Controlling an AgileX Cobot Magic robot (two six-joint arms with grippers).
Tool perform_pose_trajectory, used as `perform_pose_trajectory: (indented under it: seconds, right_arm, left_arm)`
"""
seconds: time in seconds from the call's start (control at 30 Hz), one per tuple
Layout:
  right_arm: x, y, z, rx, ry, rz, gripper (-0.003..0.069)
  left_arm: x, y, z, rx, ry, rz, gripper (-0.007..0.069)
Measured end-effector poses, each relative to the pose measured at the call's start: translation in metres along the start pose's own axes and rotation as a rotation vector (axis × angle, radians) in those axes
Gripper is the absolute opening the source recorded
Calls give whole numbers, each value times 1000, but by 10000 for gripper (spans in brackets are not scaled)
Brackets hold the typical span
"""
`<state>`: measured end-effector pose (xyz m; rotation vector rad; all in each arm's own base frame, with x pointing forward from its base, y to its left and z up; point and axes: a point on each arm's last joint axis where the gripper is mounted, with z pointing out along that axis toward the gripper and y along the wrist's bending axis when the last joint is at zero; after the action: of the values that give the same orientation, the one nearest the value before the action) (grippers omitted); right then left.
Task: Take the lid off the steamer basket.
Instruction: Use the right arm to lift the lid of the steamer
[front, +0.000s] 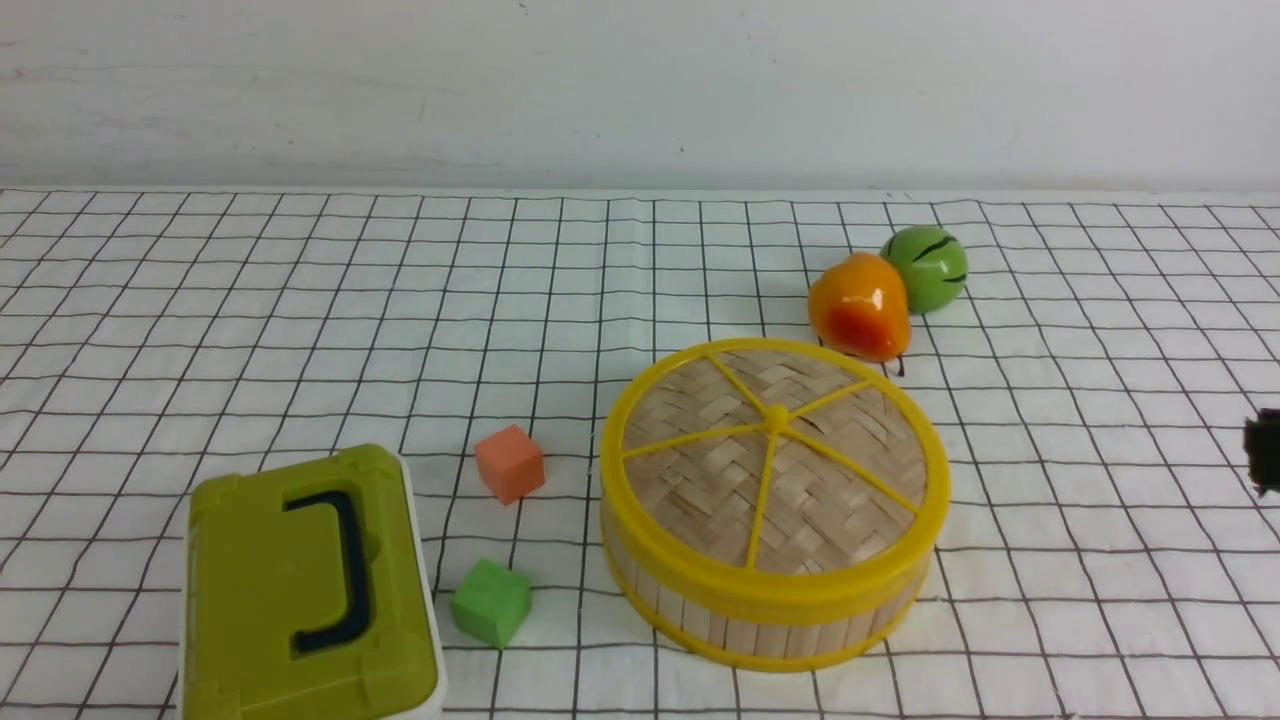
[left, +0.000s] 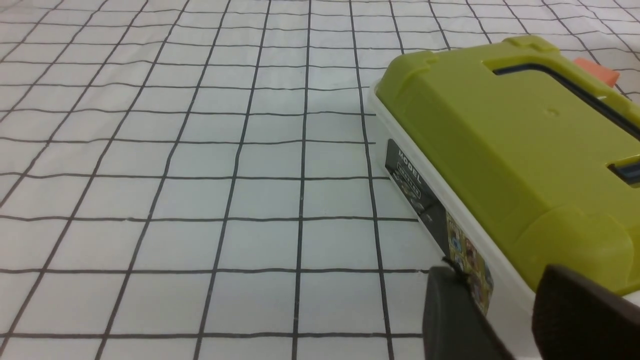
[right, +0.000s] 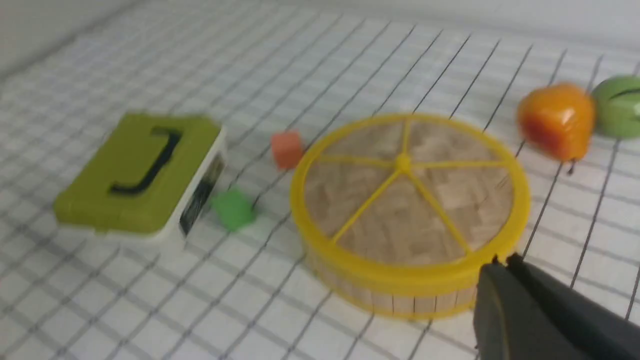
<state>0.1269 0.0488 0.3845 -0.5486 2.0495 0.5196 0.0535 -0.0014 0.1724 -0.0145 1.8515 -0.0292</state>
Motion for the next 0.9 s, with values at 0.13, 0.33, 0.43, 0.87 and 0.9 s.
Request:
perform_pose_trajectory:
  seconds: [0.13, 0.33, 0.43, 0.87, 0.9]
  right_arm:
    - [-36, -14, 30, -63, 247, -126, -9]
    - [-59, -11, 80, -18, 498, -236, -7]
    - [-66, -11, 116, 53, 587, -247, -4]
    - [-88, -16, 241, 16, 633, -142, 288]
    - [-86, -18, 254, 7, 633, -131, 351]
  left_arm:
    - [0, 0, 0, 0, 0, 1, 239]
    - [0, 0, 0, 0, 0, 1, 239]
    - [0, 0, 0, 0, 0, 1, 239]
    - [0, 0, 0, 0, 0, 1, 239]
    - [0, 0, 0, 0, 0, 1, 239]
